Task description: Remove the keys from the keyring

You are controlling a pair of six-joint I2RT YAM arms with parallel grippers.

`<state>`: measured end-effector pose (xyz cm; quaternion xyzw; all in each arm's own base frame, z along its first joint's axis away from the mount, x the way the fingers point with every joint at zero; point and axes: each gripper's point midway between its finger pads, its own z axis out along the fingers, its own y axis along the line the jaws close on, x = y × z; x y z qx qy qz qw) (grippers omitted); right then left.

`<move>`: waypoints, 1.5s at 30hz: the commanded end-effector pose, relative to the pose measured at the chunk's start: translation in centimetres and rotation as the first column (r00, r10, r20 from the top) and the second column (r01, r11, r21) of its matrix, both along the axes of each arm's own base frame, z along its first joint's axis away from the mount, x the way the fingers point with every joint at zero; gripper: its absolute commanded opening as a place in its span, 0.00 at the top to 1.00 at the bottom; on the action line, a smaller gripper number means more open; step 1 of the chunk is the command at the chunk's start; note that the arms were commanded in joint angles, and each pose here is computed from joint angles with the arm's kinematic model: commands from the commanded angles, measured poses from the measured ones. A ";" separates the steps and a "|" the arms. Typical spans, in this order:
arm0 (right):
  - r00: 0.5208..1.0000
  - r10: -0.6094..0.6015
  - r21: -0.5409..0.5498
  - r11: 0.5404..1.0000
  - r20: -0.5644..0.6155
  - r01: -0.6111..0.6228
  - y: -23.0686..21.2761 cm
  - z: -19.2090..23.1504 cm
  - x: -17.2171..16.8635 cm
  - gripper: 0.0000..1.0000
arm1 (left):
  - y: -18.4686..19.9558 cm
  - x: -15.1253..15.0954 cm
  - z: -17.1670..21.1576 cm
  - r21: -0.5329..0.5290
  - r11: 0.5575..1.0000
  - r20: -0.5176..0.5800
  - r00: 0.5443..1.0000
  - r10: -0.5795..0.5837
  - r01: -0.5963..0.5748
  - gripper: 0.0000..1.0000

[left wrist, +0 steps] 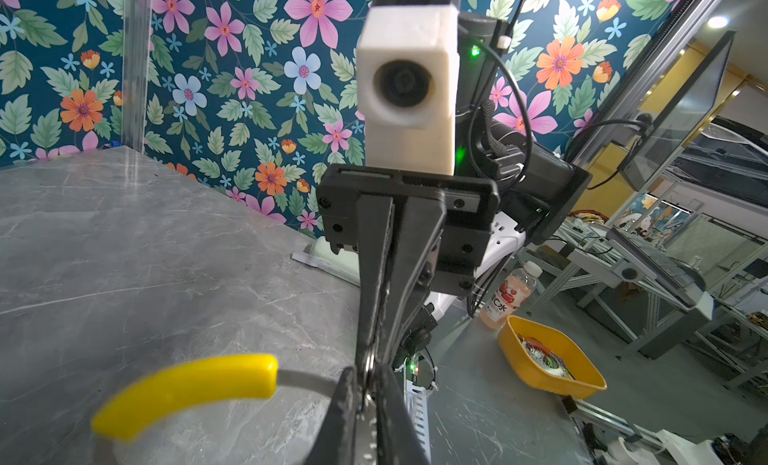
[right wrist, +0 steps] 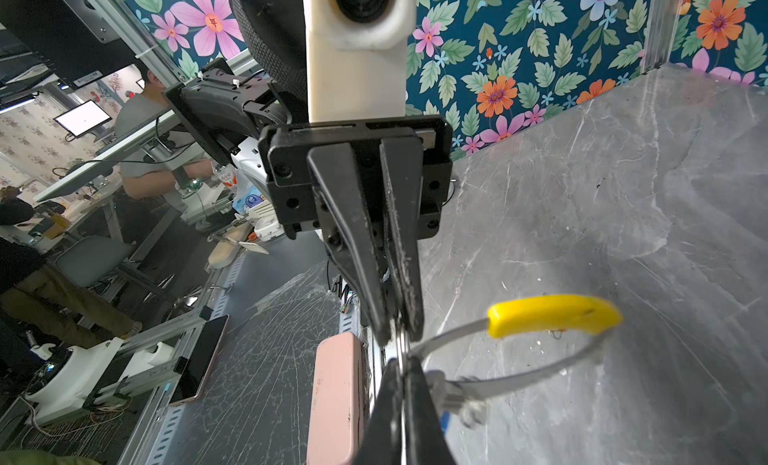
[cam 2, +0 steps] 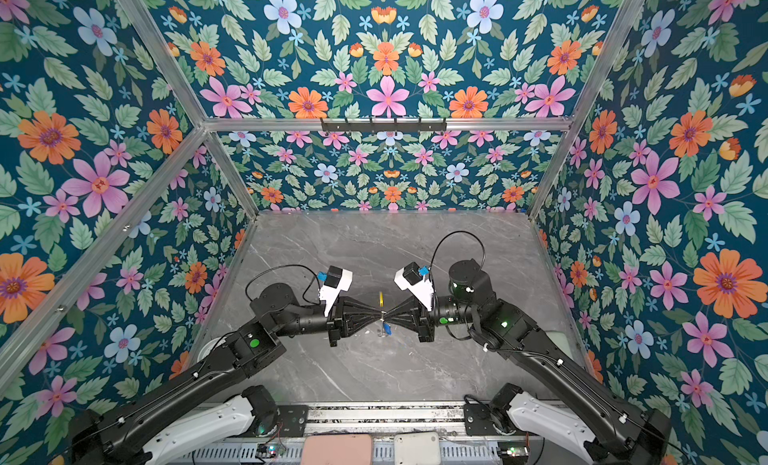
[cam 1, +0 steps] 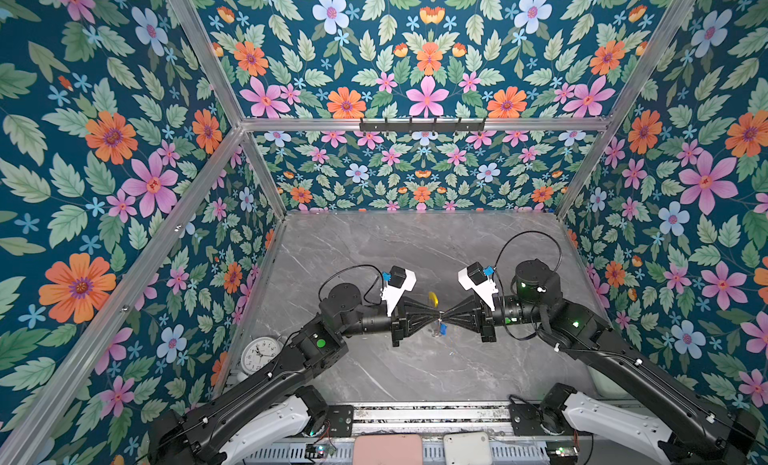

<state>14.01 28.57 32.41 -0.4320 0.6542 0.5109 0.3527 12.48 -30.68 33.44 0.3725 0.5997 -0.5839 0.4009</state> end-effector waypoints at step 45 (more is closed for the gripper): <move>0.969 -0.249 0.348 0.908 0.000 0.233 -1.5 5.0 2.8 0.58 | 3.0 1.6 3.8 -0.329 0.926 -0.029 0.982 0.186 -0.185 1.00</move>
